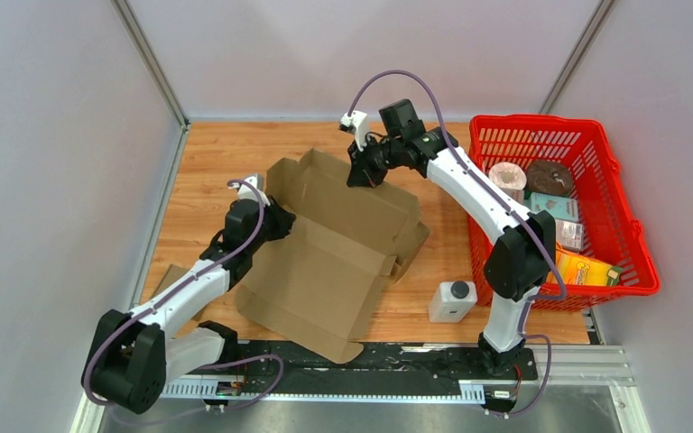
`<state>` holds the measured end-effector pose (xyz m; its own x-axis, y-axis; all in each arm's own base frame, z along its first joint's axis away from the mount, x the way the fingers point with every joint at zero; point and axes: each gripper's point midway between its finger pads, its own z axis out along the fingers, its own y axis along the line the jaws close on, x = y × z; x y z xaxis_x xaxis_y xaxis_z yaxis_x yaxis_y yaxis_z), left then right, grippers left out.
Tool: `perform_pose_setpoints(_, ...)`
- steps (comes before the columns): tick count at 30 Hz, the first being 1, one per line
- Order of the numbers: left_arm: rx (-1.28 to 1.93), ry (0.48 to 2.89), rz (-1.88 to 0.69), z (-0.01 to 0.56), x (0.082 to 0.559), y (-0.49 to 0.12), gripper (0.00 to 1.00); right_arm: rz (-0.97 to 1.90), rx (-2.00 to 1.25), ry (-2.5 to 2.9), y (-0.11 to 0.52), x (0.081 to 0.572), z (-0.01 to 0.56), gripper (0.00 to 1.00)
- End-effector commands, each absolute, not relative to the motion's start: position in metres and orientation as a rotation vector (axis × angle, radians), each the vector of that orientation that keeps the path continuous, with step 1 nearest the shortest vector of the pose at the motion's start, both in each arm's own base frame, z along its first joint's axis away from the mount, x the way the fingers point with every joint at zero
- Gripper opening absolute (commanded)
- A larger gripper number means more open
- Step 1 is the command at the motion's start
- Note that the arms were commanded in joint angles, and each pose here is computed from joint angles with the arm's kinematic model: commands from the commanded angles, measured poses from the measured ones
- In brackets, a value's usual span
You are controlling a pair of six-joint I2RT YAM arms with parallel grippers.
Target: Fold the paper box
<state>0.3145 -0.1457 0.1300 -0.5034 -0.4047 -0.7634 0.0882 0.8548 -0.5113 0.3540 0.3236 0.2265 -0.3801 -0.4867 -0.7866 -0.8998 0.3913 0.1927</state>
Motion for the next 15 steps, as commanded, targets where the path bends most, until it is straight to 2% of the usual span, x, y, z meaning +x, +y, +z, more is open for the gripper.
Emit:
perform_pose_setpoints(1,-0.114,1.995,-0.577,0.162,0.342,-0.157,0.12,0.909,-1.181,1.918,0.33,0.357,0.257,0.0)
perform_pose_setpoints(2,-0.12,2.112,-0.532,0.138,0.336,-0.155,0.1,0.915,-1.179,1.92,0.33,0.357,0.257,0.0)
perform_pose_setpoints(10,-0.468,1.999,-0.12,0.13,0.368,-0.088,0.04,0.954,-1.177,1.905,0.331,0.357,0.26,0.0)
perform_pose_setpoints(15,-0.611,2.091,0.046,0.106,0.359,-0.067,0.03,0.94,-1.182,1.918,0.33,0.359,0.256,0.0)
